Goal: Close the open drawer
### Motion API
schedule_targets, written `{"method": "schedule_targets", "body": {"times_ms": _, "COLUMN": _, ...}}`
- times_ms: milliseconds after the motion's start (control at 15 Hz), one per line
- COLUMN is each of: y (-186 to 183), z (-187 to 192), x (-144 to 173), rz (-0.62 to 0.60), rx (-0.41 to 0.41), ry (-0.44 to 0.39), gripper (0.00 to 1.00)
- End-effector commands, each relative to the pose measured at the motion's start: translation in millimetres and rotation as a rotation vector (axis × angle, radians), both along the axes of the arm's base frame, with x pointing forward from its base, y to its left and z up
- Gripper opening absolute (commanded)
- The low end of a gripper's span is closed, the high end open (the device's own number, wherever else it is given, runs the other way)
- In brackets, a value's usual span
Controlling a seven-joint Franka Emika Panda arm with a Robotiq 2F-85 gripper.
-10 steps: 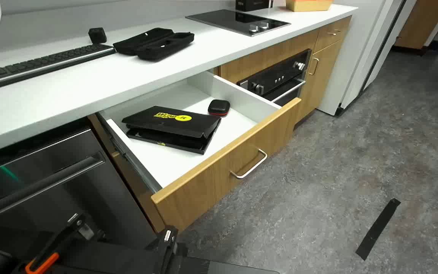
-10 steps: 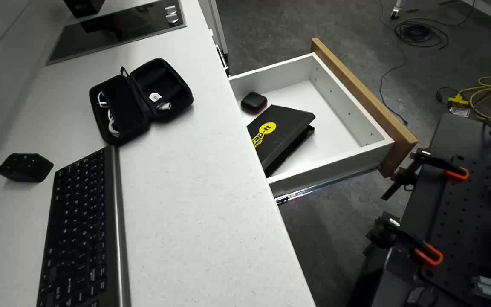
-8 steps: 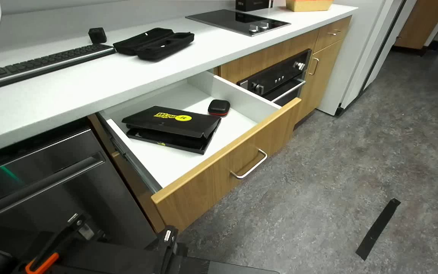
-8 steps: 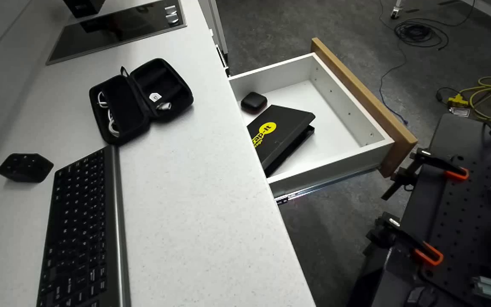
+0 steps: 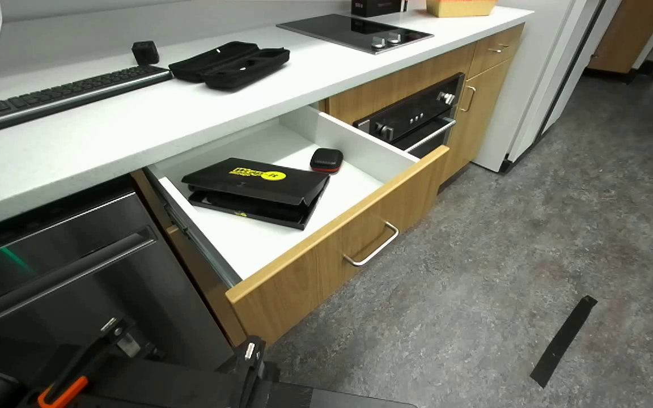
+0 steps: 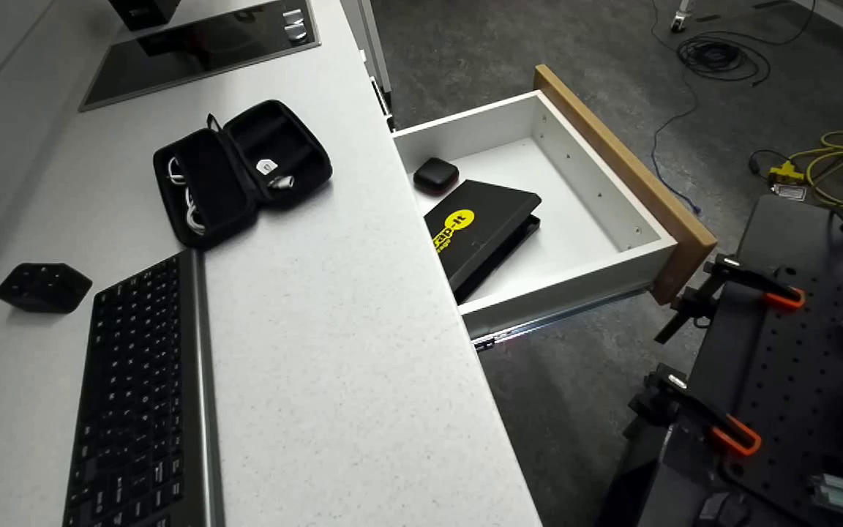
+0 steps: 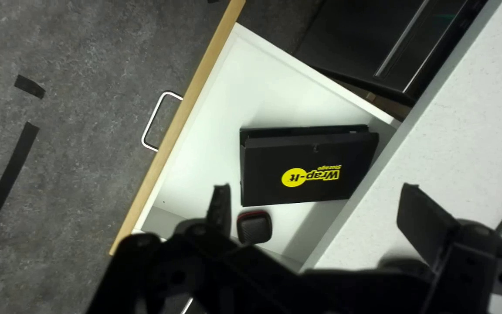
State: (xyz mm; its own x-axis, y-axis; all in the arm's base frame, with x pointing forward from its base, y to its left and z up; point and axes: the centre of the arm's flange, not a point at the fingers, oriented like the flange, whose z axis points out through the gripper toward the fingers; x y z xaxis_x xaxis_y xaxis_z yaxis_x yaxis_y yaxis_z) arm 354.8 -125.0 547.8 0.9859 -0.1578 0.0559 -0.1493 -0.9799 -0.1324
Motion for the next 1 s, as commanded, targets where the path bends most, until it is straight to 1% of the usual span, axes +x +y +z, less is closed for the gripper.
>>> {"method": "schedule_targets", "body": {"times_ms": 0, "y": -50, "z": -56, "x": 16, "rz": -0.107, "rx": -0.073, "ry": 0.047, "gripper": 1.0}}
{"method": "schedule_targets", "body": {"times_ms": 200, "y": -101, "z": -112, "x": 24, "rz": -0.225, "rx": -0.119, "ry": 0.086, "gripper": 1.0}}
{"method": "schedule_targets", "body": {"times_ms": 333, "y": -131, "z": -147, "x": 30, "rz": -0.289, "rx": -0.128, "ry": 0.097, "gripper": 1.0}}
{"method": "schedule_targets", "body": {"times_ms": 467, "y": -152, "z": -180, "x": 34, "rz": -0.34, "rx": -0.129, "ry": 0.103, "gripper": 1.0}}
{"method": "schedule_targets", "body": {"times_ms": 533, "y": -160, "z": -193, "x": 35, "rz": -0.36, "rx": -0.123, "ry": 0.116, "gripper": 1.0}}
{"method": "schedule_targets", "body": {"times_ms": 600, "y": -163, "z": -202, "x": 36, "rz": -0.353, "rx": -0.089, "ry": 0.146, "gripper": 1.0}}
{"method": "schedule_targets", "body": {"times_ms": 667, "y": -148, "z": -187, "x": 19, "rz": -0.323, "rx": -0.107, "ry": 0.123, "gripper": 1.0}}
{"method": "schedule_targets", "body": {"times_ms": 800, "y": -153, "z": -206, "x": 24, "rz": -0.336, "rx": -0.098, "ry": 0.161, "gripper": 1.0}}
{"method": "schedule_targets", "body": {"times_ms": 933, "y": -156, "z": -208, "x": 28, "rz": -0.337, "rx": -0.101, "ry": 0.166, "gripper": 1.0}}
